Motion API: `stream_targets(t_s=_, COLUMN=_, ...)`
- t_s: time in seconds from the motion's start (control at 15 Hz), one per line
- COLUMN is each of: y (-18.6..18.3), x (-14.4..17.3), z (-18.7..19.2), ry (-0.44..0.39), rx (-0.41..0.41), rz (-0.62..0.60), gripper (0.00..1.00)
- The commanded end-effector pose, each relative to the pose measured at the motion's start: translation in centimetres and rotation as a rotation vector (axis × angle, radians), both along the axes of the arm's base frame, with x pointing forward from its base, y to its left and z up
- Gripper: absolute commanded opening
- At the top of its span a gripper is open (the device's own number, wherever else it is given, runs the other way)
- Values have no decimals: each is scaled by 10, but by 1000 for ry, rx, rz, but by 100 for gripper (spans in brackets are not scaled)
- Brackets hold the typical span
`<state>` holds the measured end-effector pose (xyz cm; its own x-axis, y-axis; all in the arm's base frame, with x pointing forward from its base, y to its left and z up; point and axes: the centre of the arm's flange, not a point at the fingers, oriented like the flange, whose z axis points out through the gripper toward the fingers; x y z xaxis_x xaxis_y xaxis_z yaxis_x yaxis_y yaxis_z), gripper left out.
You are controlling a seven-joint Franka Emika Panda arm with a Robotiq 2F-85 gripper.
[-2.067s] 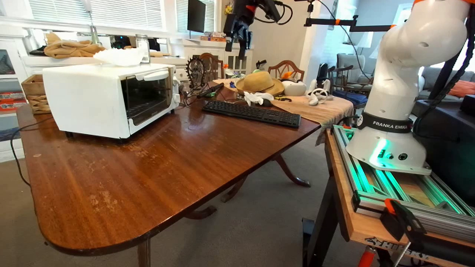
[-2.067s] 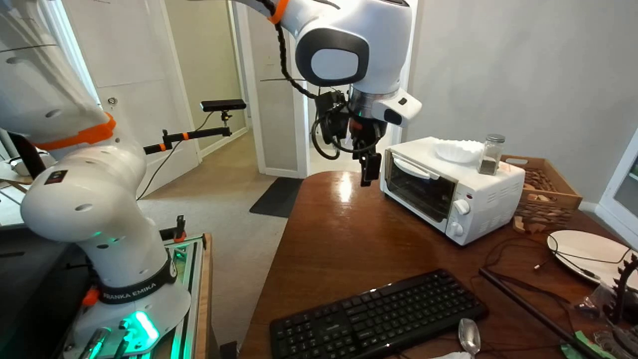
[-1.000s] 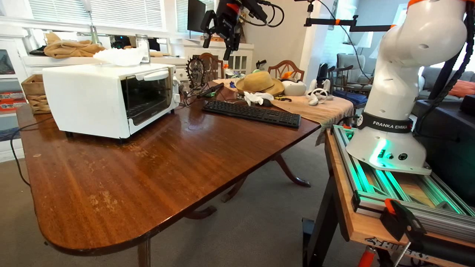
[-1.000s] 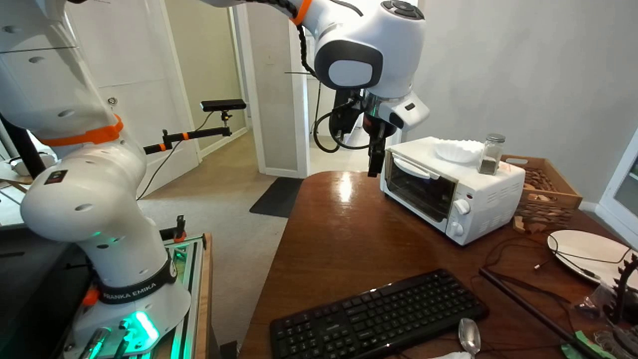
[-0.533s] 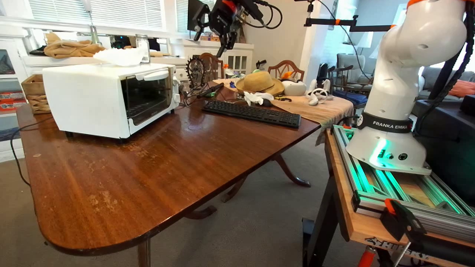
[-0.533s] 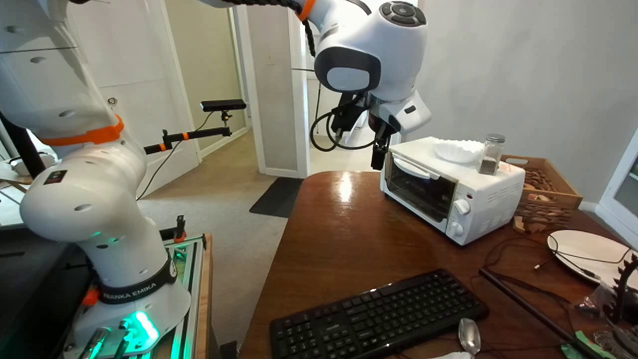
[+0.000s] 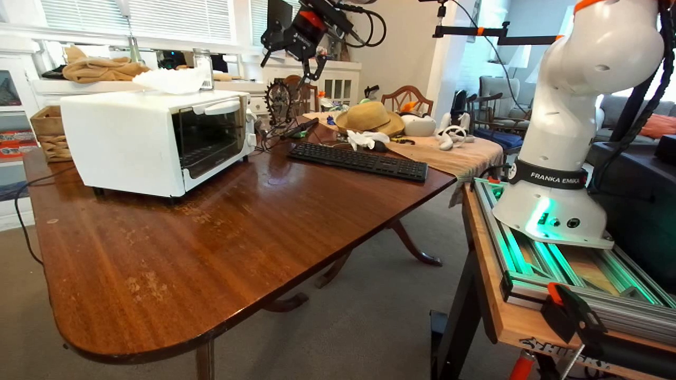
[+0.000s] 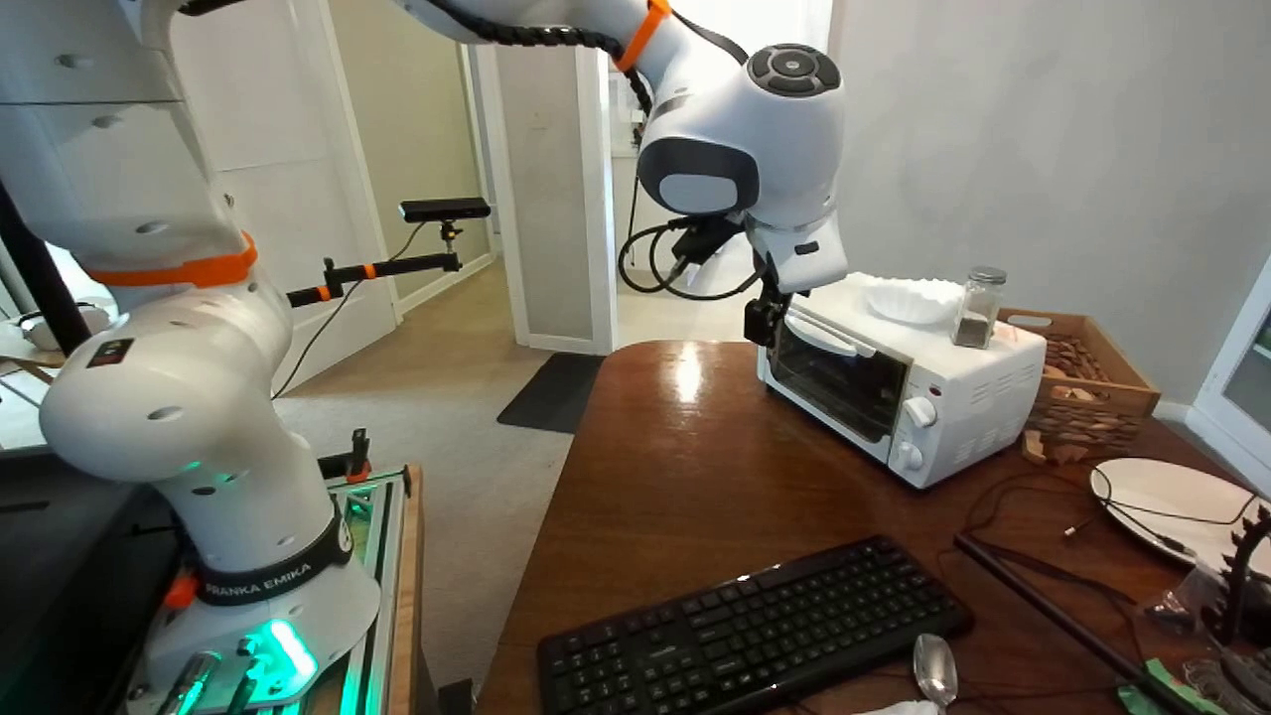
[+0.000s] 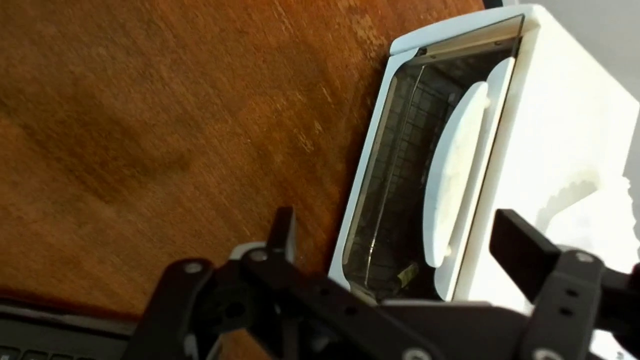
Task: Open the oven then pull out the tray
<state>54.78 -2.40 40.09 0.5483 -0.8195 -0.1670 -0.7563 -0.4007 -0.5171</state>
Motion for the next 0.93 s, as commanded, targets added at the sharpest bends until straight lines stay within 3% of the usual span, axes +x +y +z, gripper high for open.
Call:
stream_targets(t_s=0.0, y=19, x=23, z=-21, ry=26, rx=38, rz=-131, gripper=100)
stream_targets(t_s=0.4, y=35, x=52, z=-50, ry=7, rx=45, rz=-326, gripper=100)
stream_targets(t_s=0.6, y=37, x=56, z=-65, ry=23, rx=51, rz=-376, gripper=100)
stream_targets(t_s=0.87, y=35, x=56, z=-64, ry=-29, rx=43, rz=-423, gripper=100)
